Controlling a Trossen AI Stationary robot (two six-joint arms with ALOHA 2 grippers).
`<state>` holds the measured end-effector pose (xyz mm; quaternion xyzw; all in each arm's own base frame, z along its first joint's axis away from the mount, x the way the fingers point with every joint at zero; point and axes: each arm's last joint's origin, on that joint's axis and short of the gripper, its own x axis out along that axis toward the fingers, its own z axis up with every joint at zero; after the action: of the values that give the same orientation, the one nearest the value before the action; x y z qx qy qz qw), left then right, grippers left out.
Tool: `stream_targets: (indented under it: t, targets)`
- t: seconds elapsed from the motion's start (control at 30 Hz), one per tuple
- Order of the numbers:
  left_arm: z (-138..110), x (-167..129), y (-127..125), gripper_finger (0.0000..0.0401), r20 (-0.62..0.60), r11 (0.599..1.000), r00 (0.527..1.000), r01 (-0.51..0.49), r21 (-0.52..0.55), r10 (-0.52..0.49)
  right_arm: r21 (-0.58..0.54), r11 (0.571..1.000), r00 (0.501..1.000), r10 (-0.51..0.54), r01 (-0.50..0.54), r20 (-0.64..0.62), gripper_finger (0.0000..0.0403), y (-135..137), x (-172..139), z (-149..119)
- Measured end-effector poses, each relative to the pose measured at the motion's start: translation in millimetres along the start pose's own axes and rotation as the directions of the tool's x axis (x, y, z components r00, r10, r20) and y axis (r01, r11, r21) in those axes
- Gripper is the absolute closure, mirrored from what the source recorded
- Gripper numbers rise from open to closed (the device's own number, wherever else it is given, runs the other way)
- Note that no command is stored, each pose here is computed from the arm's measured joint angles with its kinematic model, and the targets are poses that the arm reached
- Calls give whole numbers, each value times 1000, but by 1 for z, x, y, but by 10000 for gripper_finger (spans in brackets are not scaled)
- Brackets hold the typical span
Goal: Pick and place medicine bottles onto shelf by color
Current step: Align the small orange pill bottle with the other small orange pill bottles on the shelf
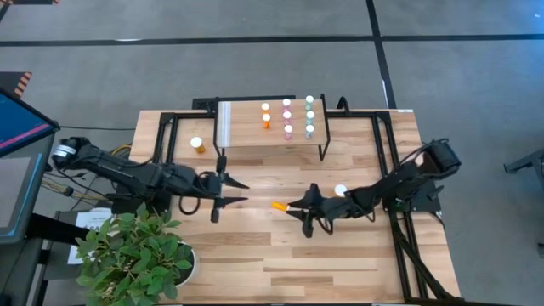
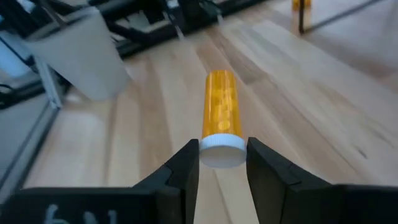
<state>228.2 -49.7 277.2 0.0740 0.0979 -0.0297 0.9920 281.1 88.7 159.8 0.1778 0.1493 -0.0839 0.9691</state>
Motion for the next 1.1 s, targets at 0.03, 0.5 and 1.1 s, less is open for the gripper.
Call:
stream_targets:
  t: [0.03,0.5,1.1]
  targets:
    - [0,6,-1,256,-12,1000,1000,1,9,-1,-2,1000,1000,12,-12,9,271,2,-3,3]
    - [-5,85,-19,198,-289,992,954,103,68,-80,-8,996,996,88,-87,32,271,19,-19,9]
    - [-13,109,-21,203,-364,989,925,134,53,-106,-7,996,995,91,-91,34,270,24,-17,16]
